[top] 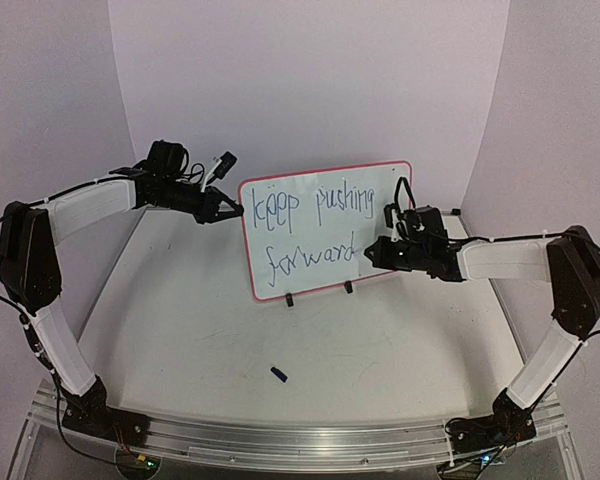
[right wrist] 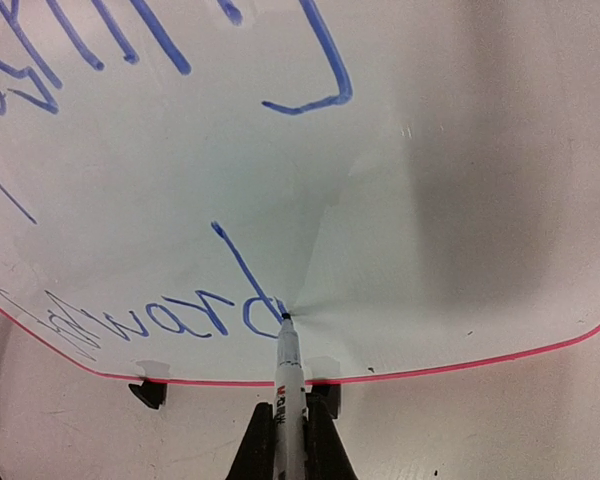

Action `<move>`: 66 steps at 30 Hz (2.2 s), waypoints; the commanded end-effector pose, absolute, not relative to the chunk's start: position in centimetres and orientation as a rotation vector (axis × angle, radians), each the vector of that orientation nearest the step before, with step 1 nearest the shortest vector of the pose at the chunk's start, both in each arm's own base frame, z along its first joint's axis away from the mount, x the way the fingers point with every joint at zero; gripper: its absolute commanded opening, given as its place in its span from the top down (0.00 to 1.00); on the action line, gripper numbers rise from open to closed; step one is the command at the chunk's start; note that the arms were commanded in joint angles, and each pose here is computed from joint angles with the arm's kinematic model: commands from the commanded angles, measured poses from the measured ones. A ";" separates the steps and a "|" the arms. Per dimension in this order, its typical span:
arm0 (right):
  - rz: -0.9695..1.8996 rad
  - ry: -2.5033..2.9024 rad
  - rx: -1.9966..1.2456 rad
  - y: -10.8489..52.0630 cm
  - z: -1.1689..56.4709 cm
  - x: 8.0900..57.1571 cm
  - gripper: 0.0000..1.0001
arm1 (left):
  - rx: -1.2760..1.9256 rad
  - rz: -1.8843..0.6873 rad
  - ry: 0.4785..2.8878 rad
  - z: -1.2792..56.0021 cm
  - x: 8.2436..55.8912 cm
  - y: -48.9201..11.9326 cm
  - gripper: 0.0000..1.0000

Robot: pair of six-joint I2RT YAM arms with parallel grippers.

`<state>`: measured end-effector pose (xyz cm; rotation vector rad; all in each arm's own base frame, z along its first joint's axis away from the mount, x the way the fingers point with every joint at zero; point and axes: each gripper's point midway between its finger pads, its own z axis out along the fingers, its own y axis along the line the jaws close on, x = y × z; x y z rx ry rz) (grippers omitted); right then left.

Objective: Write a sentence on the whiteboard
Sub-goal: Write a sentence on the whiteboard stand.

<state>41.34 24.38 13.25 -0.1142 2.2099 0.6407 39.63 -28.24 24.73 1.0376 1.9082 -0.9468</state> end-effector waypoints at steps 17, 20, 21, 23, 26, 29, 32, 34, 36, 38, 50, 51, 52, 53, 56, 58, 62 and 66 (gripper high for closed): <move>0.551 2.189 -0.068 22.9 13.4 42.0 1.00 | 1.069 -0.962 1.987 23.0 38.4 -28.7 1.00; 0.552 2.174 -0.065 22.7 14.2 41.8 1.00 | 1.068 -0.962 1.986 23.1 38.4 -28.7 1.00; 0.550 2.170 -0.063 22.6 14.4 41.7 1.00 | 1.068 -0.962 1.986 23.1 38.4 -28.7 1.00; 0.545 2.164 -0.058 22.3 14.8 41.5 1.00 | 1.068 -0.960 1.985 23.1 38.4 -28.6 1.00; 0.539 2.160 -0.049 21.9 15.1 41.0 1.00 | 1.068 -0.960 1.983 23.2 38.4 -28.6 1.00; 0.535 2.158 -0.042 21.6 15.2 40.7 1.00 | 1.070 -0.958 1.979 23.3 38.4 -28.7 1.00; 0.531 2.165 -0.041 21.6 14.9 40.7 1.00 | 1.070 -0.958 1.981 23.3 38.3 -28.7 1.00; 0.526 2.171 -0.037 21.6 14.6 40.8 1.00 | 1.071 -0.958 1.981 23.3 38.3 -28.7 1.00; 0.522 2.176 -0.036 21.6 14.4 40.9 1.00 | 1.072 -0.957 1.982 23.3 38.3 -28.7 1.00; 0.520 2.180 -0.035 21.6 14.2 41.0 1.00 | 1.073 -0.958 1.982 23.2 38.3 -28.8 1.00; 0.519 2.176 -0.036 22.3 14.0 42.2 1.00 | 1.072 -0.956 1.986 23.1 38.3 -28.8 1.00; 0.518 2.174 -0.035 22.2 14.1 42.2 1.00 | 1.073 -0.956 1.985 23.1 38.3 -28.8 1.00; 0.516 2.173 -0.034 22.2 14.1 42.3 1.00 | 1.073 -0.956 1.985 23.1 38.3 -28.8 1.00; 0.516 2.173 -0.034 22.3 14.0 42.4 1.00 | 1.072 -0.956 1.985 23.1 38.3 -28.8 1.00; 0.515 2.174 -0.031 22.4 13.9 42.6 1.00 | 1.072 -0.957 1.986 23.1 38.3 -28.8 1.00; 0.516 2.173 -0.028 22.4 13.8 42.7 1.00 | 1.072 -0.957 1.986 23.1 38.3 -28.8 1.00; 0.511 2.168 -0.023 22.4 13.9 43.0 1.00 | 1.073 -0.959 1.987 23.0 38.3 -28.8 1.00; 0.509 2.166 -0.020 22.4 13.8 43.1 1.00 | 1.074 -0.959 1.987 23.0 38.3 -28.8 1.00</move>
